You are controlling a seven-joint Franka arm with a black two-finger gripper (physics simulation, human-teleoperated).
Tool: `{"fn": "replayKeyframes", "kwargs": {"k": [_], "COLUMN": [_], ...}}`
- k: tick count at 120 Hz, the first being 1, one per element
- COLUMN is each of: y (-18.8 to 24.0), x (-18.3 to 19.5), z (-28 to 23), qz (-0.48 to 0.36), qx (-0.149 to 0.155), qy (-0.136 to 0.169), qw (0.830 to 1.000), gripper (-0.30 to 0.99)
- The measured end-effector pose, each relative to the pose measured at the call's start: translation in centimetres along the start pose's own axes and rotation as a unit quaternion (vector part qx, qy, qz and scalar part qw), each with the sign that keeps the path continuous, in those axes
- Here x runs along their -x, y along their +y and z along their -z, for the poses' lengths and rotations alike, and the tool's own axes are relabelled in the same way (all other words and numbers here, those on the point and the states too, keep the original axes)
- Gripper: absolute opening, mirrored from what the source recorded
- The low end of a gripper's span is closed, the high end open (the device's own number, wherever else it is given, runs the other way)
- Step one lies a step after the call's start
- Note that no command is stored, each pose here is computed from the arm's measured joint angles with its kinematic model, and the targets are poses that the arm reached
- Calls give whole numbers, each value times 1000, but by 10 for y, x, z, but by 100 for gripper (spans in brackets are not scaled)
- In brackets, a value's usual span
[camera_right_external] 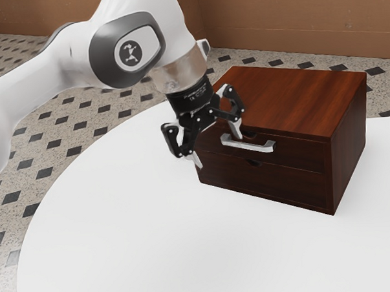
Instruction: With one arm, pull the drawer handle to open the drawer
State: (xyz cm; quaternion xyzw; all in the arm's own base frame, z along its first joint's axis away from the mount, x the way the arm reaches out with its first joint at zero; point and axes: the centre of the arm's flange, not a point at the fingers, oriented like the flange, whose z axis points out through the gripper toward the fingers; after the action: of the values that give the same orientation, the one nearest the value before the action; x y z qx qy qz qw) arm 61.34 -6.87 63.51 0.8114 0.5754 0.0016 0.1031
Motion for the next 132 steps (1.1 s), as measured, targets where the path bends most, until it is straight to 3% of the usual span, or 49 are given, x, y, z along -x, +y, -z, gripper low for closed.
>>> {"fn": "replayKeyframes", "kwargs": {"k": [70,132], "y": [22,27], "x": [-32,-47], "z": [-56,-64], "qz": [119,141], "qx": [18,38], "qy": [-2,2], "qw": [993,989], "gripper": [69,69]}}
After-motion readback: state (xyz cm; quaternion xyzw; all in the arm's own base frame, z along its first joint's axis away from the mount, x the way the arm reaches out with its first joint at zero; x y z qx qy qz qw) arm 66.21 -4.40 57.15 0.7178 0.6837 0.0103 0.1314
